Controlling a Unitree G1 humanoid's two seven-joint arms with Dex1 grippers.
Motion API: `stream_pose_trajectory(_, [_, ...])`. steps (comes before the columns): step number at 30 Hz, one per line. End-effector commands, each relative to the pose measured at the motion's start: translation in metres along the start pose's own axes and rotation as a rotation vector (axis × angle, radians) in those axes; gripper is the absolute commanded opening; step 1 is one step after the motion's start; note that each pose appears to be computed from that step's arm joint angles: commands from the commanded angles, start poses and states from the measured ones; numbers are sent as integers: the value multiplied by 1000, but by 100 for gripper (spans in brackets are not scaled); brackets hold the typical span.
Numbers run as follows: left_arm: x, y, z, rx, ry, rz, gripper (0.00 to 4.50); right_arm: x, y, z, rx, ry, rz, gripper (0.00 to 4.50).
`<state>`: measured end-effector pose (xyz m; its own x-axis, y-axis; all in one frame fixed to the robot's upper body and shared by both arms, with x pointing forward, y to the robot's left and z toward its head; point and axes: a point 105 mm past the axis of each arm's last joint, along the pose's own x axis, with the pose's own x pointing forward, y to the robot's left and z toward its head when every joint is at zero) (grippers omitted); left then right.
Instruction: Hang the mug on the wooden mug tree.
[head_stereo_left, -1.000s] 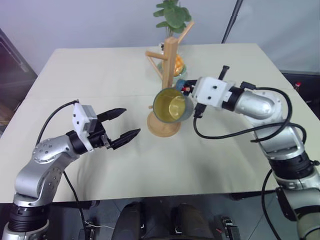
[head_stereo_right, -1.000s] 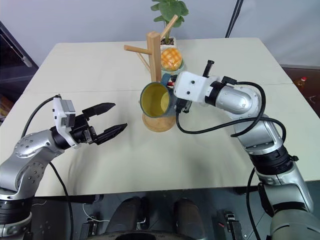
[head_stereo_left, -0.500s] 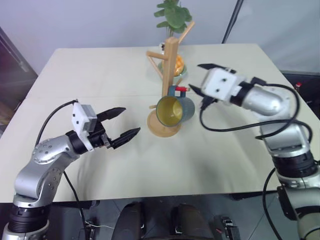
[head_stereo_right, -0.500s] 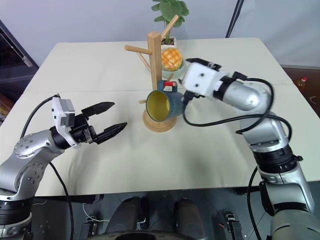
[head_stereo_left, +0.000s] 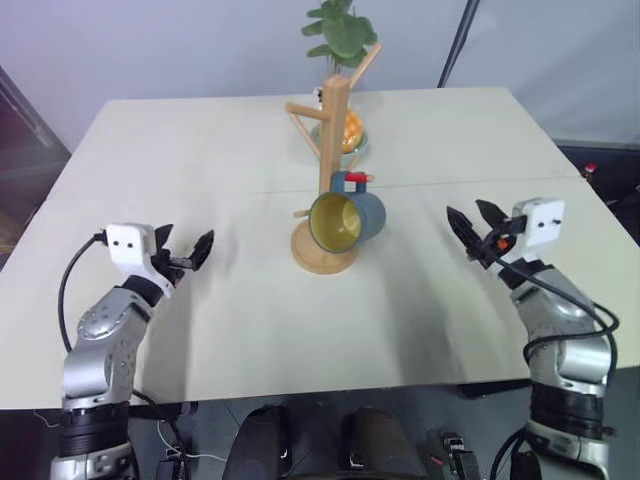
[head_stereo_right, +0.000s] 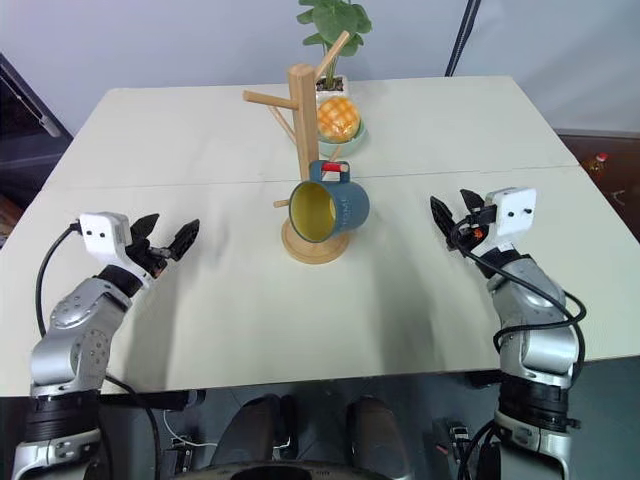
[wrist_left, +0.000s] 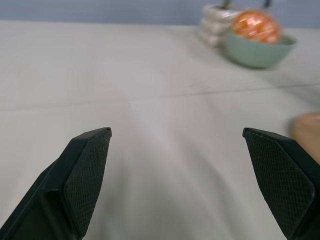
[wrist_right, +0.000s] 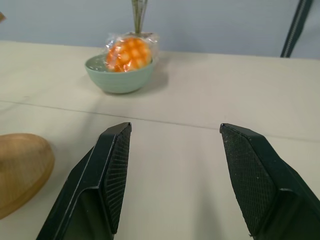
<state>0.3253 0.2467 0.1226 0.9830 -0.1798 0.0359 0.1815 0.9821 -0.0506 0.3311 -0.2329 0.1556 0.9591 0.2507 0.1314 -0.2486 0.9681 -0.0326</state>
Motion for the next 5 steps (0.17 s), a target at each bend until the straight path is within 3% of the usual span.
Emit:
stream_pose_trajectory(1, [-3, 8, 7, 19, -45, 53, 450, -1, 4, -1, -38, -25, 1, 291])
stream_pose_trajectory(5, [-4, 9, 3, 22, -36, 65, 450, -1, 8, -10, -59, -8, 23, 291])
